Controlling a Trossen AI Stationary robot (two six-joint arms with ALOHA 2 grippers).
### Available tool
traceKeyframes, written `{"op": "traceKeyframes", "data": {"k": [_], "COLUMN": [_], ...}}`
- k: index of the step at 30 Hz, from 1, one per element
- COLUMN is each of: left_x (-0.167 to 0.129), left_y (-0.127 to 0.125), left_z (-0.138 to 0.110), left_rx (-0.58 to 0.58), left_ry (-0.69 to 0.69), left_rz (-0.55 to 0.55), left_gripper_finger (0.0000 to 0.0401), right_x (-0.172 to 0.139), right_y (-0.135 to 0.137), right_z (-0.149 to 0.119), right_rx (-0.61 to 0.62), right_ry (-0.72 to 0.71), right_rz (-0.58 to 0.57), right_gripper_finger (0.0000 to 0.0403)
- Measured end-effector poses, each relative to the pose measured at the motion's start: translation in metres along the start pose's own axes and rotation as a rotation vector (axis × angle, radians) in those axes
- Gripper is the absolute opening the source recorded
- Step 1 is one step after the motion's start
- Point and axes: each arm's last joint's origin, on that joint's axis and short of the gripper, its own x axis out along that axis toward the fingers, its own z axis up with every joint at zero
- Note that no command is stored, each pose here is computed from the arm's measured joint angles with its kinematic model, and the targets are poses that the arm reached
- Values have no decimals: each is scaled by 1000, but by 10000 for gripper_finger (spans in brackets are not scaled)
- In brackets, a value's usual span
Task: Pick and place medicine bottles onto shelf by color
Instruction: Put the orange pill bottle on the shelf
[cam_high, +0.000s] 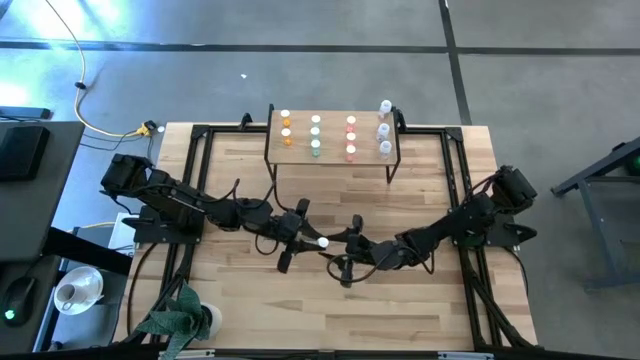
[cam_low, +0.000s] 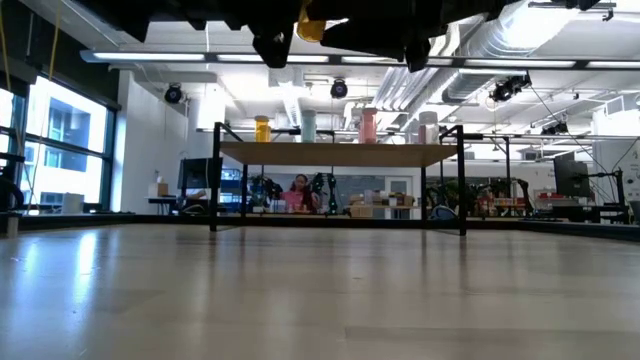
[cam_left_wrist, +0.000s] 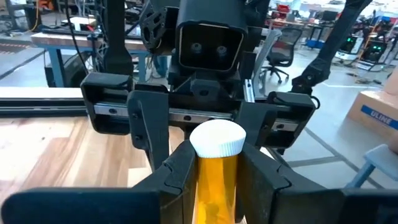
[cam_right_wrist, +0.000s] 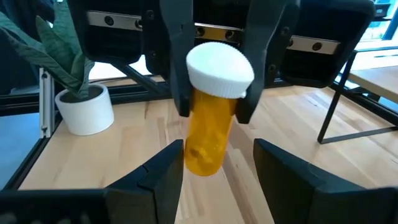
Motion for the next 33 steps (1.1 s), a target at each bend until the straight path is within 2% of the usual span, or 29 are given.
{"op": "traceKeyframes", "data": {"k": [4, 11, 15, 25, 33], "left_x": [0, 0, 0, 0, 0], "left_y": [0, 1, 1, 1, 1], "left_z": [0, 0, 0, 0, -4], "left_rx": [0, 4, 19, -2, 23], "left_ry": [-1, -2, -2, 2, 37], "left_rz": [4, 16, 17, 17, 20], "left_gripper_finger": [83, 83, 83, 87, 133], "right_x": [3, 7, 7, 7, 7], "right_y": [-4, -8, -8, -8, -8], "right_z": [1, 2, 2, 2, 2], "right_rx": [0, -5, -9, -5, -6], "right_ry": [-2, 1, 0, 0, 0], "right_rz": [-8, 49, 48, 51, 51], "right_gripper_finger": [173, 101, 76, 76, 76]}}
